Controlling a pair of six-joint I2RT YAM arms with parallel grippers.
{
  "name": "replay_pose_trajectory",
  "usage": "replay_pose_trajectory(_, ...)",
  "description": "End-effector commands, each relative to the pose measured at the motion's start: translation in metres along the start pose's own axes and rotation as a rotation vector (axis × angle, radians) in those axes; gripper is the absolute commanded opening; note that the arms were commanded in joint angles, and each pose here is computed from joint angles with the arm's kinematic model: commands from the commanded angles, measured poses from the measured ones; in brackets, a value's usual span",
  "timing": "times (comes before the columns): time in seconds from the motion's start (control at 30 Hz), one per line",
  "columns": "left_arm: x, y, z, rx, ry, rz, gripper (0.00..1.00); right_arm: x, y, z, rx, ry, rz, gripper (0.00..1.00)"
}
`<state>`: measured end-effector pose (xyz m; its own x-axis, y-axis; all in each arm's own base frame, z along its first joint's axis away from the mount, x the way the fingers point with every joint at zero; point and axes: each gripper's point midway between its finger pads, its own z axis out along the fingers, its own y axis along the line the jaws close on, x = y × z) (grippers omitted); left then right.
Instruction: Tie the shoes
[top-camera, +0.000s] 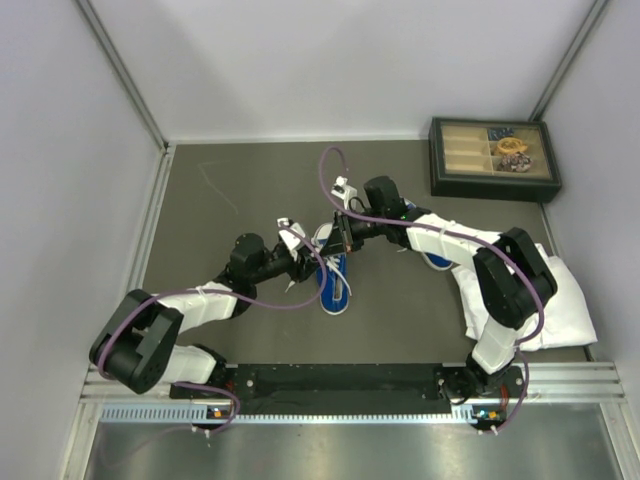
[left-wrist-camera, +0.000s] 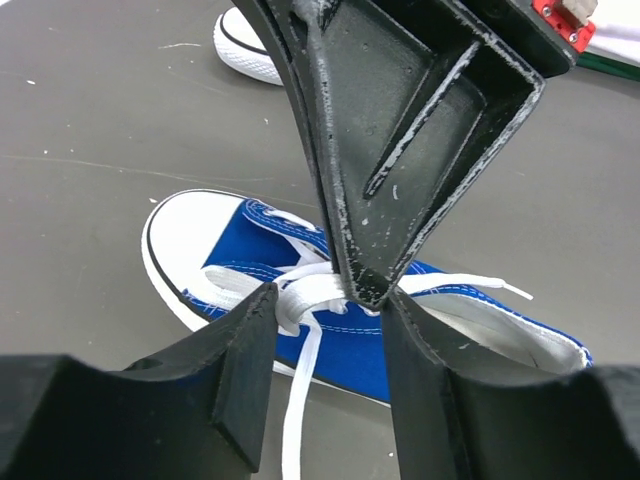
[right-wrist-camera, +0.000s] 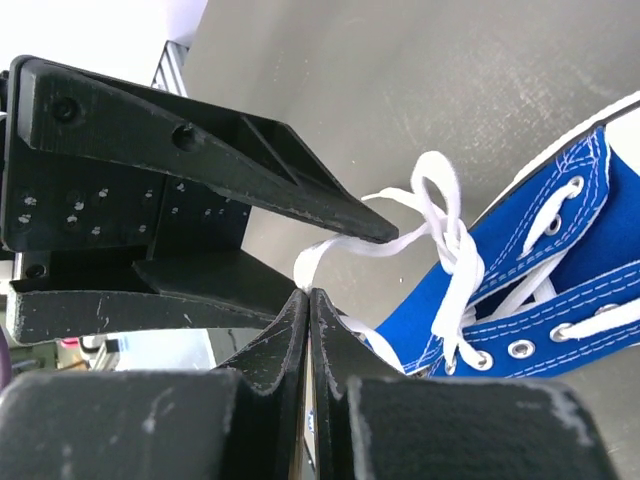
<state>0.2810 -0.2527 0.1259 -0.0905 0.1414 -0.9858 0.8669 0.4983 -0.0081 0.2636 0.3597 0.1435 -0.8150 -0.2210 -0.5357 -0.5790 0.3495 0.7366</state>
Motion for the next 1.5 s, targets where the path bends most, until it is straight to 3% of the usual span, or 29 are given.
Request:
replay_pose_trajectory(0.0, -0.016, 0.007, 0.003, -0.036, -0.06, 0.004, 0.5, -0.003, 0.011, 0.002, -0.037, -0.024, 0.021, 0.0)
replay_pose_trajectory(0.13, -0.018, 0.007, 0.004, -0.04, -0.067, -0.012, 0.64, -0.003, 0.008, 0.003, -0.026, -0.046, 0.069, 0.0)
replay_pose_trajectory(0.23, -0.019, 0.007, 0.004, -0.04, -0.068, -0.016, 0.63, -0.005, 0.008, 0.005, -0.023, -0.062, 0.105, 0.0)
replay_pose_trajectory(0.5, -0.013, 0.008, 0.001, -0.054, -0.049, -0.02, 0.41, -0.006, 0.003, 0.003, -0.026, -0.09, 0.225, 0.0)
replay_pose_trajectory(0.67, -0.005, 0.006, -0.001, -0.049, -0.029, -0.011, 0.34, -0.005, 0.0, 0.0, -0.025, -0.095, 0.267, 0.0)
replay_pose_trajectory(0.93, -0.004, 0.005, -0.001, -0.037, -0.017, 0.007, 0.07, -0.005, 0.0, -0.003, -0.041, -0.101, 0.302, 0.0)
replay_pose_trajectory(1.17, 0.0, 0.005, -0.002, -0.033, 0.0, 0.013, 0.0, -0.006, 0.003, -0.006, -0.058, -0.096, 0.285, 0.0)
replay_pose_trajectory(1.4, 0.003, 0.004, -0.003, -0.014, 0.015, 0.044, 0.0, -0.013, 0.006, -0.018, -0.032, -0.072, 0.172, 0.32)
replay_pose_trajectory(1.47, 0.003, 0.004, -0.002, -0.004, 0.02, 0.049, 0.0, -0.015, 0.005, -0.022, -0.021, -0.062, 0.138, 0.33)
